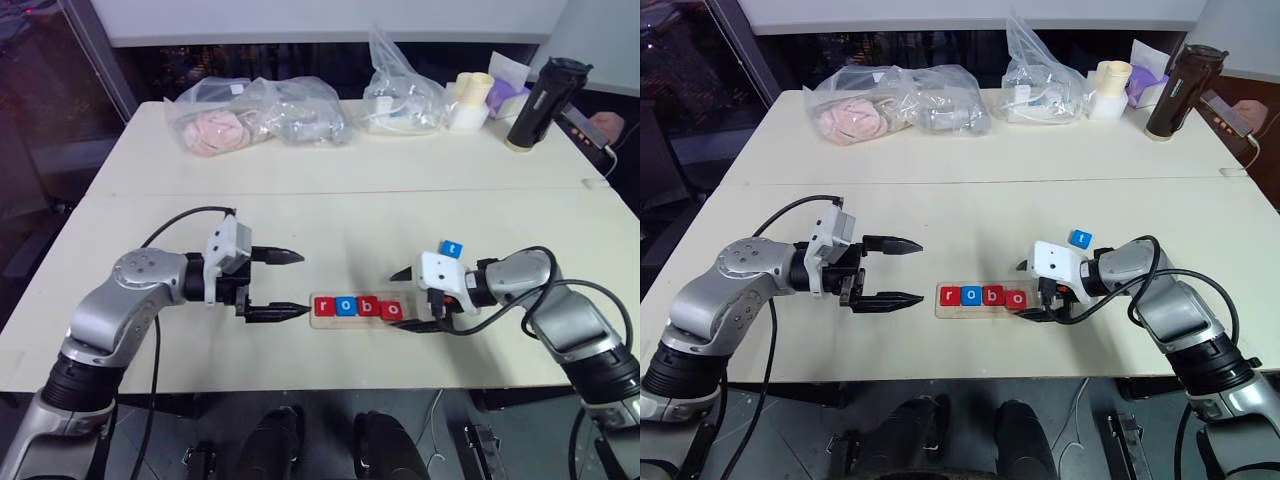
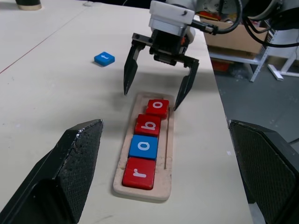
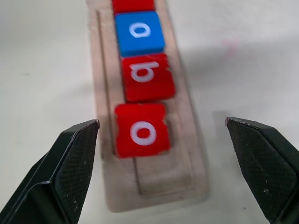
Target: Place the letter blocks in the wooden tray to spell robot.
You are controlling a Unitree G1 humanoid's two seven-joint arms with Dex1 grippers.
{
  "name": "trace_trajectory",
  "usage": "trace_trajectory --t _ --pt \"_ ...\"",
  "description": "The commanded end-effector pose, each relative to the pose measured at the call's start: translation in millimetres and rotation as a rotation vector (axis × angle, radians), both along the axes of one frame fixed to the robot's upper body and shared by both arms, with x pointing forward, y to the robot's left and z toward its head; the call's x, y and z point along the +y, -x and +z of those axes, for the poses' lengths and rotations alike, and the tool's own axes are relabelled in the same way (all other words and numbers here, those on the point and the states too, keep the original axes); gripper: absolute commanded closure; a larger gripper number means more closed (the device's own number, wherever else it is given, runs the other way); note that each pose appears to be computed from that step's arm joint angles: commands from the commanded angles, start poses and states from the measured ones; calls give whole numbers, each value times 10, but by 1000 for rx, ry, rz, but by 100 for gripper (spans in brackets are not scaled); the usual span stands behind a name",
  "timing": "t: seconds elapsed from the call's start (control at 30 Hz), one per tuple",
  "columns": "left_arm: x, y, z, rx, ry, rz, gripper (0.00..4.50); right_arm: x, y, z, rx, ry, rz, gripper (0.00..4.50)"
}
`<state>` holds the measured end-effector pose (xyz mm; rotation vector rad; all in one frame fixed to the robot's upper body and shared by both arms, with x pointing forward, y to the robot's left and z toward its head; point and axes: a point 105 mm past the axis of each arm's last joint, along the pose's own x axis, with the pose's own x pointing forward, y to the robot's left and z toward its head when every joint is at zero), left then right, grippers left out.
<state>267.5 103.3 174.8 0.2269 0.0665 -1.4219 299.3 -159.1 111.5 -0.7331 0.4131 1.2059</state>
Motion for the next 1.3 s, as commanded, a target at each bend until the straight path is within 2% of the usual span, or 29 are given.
trace_trajectory --t 0.03,0.27,0.6,0.93,1.3 --pt "-19 27 58 -26 5 -14 0 56 -69 124 -63 -12 16 4" --pt "-24 30 57 -25 7 -11 0 81 -94 125 -75 -15 23 4" --pt "-31 31 55 -27 11 -12 0 -22 6 222 -65 1 24 4" --pt "-47 11 53 -27 14 -17 0 -136 -15 113 -47 14 -30 4" --pt "-31 0 58 -30 11 -9 0 -66 -53 135 -51 -15 -27 4"
